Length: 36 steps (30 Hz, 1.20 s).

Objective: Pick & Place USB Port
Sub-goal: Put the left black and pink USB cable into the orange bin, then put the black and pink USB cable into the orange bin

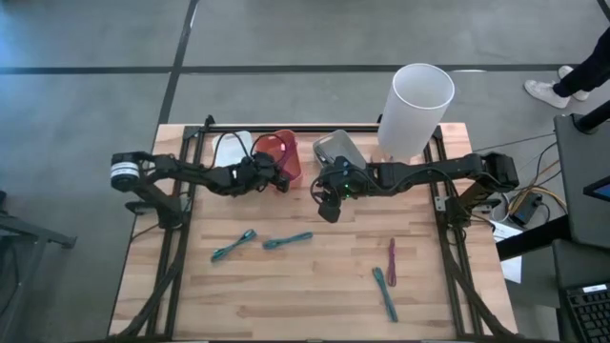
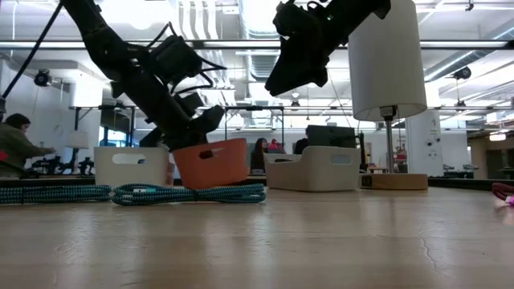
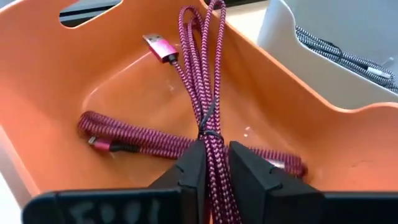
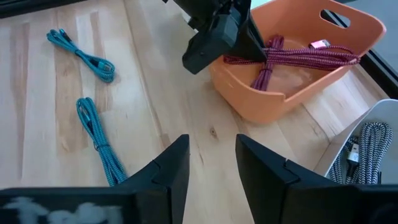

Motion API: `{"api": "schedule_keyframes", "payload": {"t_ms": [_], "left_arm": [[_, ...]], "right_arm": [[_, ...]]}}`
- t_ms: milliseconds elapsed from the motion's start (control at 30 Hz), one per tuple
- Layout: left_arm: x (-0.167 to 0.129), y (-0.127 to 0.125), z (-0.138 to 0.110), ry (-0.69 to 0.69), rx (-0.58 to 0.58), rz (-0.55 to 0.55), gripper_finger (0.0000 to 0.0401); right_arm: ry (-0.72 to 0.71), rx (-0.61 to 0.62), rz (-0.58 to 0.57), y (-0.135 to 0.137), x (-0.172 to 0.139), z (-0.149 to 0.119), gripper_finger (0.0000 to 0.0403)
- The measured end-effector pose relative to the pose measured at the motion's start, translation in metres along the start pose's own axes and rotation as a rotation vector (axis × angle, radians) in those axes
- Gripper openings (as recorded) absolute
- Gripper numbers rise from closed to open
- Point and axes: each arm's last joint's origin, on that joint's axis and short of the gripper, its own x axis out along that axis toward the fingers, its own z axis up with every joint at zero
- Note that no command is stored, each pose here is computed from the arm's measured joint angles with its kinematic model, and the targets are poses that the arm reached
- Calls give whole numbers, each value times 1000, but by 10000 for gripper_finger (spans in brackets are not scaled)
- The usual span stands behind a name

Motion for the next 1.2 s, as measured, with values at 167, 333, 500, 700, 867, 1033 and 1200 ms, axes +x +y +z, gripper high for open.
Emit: {"api": "schedule_keyframes", "payload": {"t_ms": [167, 333, 500, 700, 867, 1033, 1200], "left_arm": [[0, -3, 5, -9, 8, -11, 76], [0, -8, 10, -13, 32, -35, 86], [-2, -16, 22, -31, 107, -80, 99], [-9, -37, 36, -45, 216, -216, 99], [-23, -53, 40, -42, 248, -347, 99], [-44, -65, 44, -92, 296, -441, 99], [-58, -68, 43, -108, 335, -478, 99]], "right_arm": [[-1, 0, 1, 0, 0, 0, 121], [0, 4, 1, 0, 0, 0, 125], [7, 6, 2, 0, 0, -1, 130], [50, 4, 11, 8, -3, -7, 130], [185, 76, -5, 18, -10, -22, 139], [346, 104, -50, 28, -18, -43, 156], [454, 197, -100, 40, -29, -59, 173]]}}
